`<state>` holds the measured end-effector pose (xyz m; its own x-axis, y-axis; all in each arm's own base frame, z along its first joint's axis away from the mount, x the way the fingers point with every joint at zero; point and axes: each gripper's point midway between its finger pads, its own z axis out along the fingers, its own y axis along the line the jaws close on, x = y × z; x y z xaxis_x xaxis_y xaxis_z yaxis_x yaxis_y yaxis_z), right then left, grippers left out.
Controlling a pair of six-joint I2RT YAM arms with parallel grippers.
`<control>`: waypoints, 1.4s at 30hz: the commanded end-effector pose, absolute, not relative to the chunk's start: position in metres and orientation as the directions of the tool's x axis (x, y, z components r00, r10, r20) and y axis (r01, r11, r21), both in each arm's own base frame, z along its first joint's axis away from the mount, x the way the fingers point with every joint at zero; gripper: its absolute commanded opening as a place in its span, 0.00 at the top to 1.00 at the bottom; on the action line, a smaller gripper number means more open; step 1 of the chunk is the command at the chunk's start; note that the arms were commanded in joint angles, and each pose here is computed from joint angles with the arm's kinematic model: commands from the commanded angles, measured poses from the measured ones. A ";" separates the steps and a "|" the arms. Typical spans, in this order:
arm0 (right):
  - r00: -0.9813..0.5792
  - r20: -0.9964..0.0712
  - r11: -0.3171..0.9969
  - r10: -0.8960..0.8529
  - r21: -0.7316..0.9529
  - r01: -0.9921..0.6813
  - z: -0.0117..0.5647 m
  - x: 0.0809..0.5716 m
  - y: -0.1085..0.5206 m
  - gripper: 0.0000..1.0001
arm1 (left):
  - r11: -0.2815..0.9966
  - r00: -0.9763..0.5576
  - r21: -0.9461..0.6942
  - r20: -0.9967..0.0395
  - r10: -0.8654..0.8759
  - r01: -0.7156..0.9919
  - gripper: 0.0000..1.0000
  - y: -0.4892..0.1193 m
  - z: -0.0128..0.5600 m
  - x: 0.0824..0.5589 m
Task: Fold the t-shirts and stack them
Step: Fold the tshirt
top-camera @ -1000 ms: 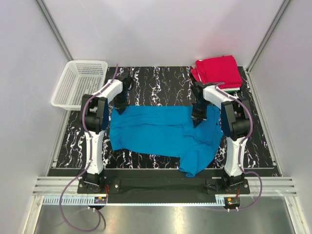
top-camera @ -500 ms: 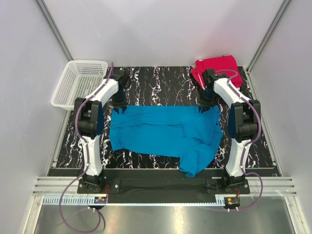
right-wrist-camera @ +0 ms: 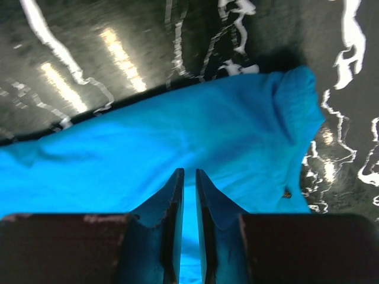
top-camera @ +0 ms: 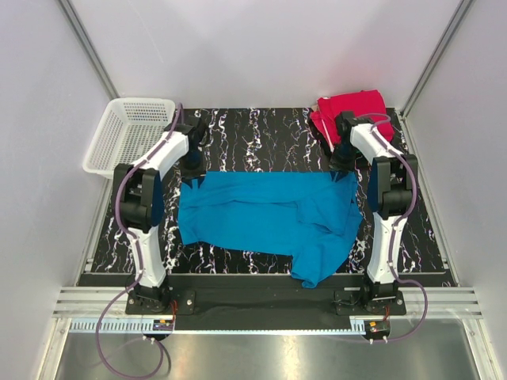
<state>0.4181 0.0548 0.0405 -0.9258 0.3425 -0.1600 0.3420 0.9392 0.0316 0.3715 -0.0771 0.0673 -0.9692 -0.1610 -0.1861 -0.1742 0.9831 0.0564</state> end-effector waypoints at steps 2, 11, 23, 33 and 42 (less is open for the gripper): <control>-0.899 -0.209 0.915 0.385 -0.040 0.401 0.044 0.424 0.027 0.80 | 0.986 -0.965 0.026 -0.214 -0.153 -0.162 0.69 -0.084 0.064 0.398; -0.883 -0.188 0.879 0.430 -0.133 0.457 0.023 0.414 -0.001 0.81 | 0.980 -0.964 0.082 -0.209 -0.162 -0.183 0.69 -0.081 0.051 0.423; -0.880 -0.133 0.872 0.455 -0.135 0.471 0.007 0.419 0.003 1.00 | 0.958 -0.968 0.163 -0.126 -0.218 -0.237 1.00 -0.068 0.028 0.424; -0.877 -0.155 0.865 0.456 -0.157 0.477 0.019 0.431 -0.015 1.00 | 0.940 -0.956 0.193 -0.138 -0.259 -0.282 1.00 -0.047 0.035 0.429; -0.867 -0.143 0.856 0.477 -0.146 0.496 0.017 0.437 -0.036 1.00 | 0.937 -0.956 0.201 -0.127 -0.264 -0.286 1.00 -0.042 0.032 0.428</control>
